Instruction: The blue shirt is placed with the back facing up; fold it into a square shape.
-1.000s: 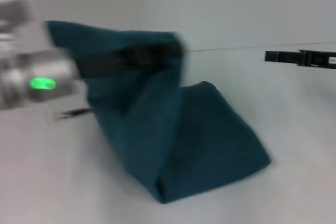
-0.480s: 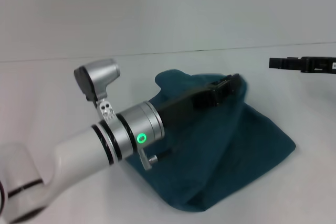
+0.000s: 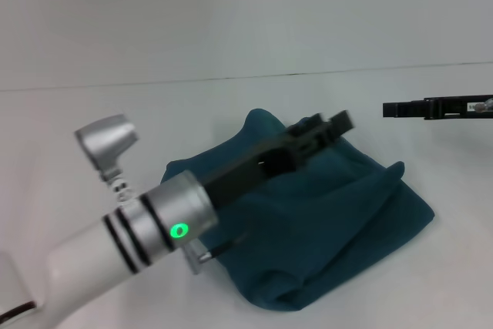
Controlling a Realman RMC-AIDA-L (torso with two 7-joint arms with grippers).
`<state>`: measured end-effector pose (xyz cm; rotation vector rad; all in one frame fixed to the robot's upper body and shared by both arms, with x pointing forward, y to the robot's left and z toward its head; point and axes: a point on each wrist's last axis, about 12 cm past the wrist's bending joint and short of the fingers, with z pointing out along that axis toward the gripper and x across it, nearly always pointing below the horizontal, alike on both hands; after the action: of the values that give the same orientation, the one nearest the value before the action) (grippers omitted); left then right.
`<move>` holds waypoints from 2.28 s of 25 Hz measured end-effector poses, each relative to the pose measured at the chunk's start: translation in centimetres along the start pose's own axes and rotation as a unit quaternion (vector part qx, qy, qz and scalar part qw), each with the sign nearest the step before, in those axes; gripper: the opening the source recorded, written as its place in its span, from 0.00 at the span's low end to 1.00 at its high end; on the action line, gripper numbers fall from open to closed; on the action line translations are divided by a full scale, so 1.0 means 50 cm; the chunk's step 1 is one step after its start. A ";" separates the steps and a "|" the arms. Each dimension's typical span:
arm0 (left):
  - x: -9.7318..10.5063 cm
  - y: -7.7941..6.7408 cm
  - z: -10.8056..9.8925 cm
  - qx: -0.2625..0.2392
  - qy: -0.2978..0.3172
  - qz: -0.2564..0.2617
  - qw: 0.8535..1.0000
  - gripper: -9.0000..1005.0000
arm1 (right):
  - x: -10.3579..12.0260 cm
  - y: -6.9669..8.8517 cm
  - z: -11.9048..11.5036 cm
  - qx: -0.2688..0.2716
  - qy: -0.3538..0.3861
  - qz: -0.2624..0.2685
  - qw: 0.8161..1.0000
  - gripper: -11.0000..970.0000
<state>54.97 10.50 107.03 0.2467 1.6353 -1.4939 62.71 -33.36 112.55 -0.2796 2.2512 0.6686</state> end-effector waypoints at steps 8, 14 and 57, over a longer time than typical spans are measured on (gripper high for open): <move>-0.027 0.027 -0.114 0.003 0.007 0.025 1.000 0.80 | -0.012 0.031 0.033 -0.023 0.023 0.018 0.999 0.80; -0.052 0.040 -0.204 -0.023 0.046 0.080 0.995 0.87 | -0.007 0.067 0.087 -0.042 0.043 0.031 0.998 0.80; -0.086 0.032 -0.289 -0.015 0.198 0.192 0.961 0.87 | 0.040 0.127 0.179 -0.025 0.064 0.035 0.997 0.32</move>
<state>51.91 25.37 107.30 0.8436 1.7882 -1.1679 64.32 -23.18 108.36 -0.2768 2.3779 0.7644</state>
